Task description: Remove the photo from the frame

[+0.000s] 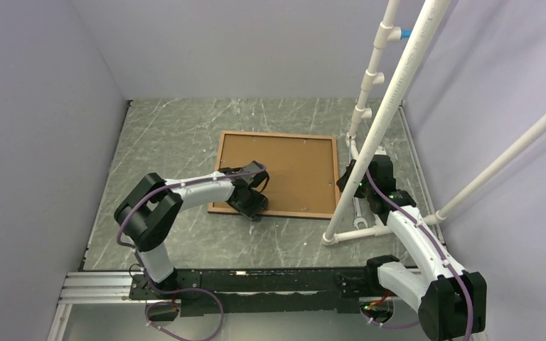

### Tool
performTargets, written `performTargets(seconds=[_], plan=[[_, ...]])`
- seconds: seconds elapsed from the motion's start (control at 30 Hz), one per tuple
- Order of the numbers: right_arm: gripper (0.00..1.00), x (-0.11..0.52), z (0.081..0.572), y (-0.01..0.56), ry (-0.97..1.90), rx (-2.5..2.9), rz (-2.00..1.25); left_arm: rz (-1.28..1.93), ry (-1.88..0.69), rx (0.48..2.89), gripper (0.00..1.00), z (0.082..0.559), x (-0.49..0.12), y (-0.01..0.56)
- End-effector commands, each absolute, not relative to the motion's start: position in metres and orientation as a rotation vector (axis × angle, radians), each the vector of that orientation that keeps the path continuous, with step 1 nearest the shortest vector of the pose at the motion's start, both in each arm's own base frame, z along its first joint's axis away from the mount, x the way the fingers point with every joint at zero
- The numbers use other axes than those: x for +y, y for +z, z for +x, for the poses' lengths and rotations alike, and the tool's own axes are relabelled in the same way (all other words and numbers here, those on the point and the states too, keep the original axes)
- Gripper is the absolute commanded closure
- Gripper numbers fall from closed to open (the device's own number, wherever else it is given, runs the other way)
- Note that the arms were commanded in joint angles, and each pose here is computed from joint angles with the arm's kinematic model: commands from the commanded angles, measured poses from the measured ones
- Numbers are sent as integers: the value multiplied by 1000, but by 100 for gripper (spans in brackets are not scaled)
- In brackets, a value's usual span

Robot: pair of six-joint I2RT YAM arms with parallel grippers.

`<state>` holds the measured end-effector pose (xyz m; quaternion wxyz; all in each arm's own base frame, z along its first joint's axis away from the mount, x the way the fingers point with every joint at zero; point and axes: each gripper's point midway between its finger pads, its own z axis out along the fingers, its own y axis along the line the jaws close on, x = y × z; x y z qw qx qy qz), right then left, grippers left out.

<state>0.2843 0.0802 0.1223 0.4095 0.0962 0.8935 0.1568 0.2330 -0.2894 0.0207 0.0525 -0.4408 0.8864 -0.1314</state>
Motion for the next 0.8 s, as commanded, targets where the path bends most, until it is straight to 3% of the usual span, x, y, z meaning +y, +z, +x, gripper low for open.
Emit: performTargets(seconds=[0.0, 0.07, 0.13, 0.47, 0.77], plan=[[100, 83, 293, 136, 406, 2182, 208, -1436, 23, 2602, 84, 217, -196, -9], [100, 82, 293, 136, 405, 2183, 208, -1313, 0, 2667, 98, 224, -184, -12], [100, 82, 293, 136, 401, 2184, 209, -1182, 20, 2726, 100, 229, -170, -15], [100, 83, 294, 134, 405, 2191, 205, -484, 44, 2894, 100, 272, -117, -5], [100, 83, 294, 132, 404, 2196, 204, 80, 183, 2851, 100, 302, -91, 14]])
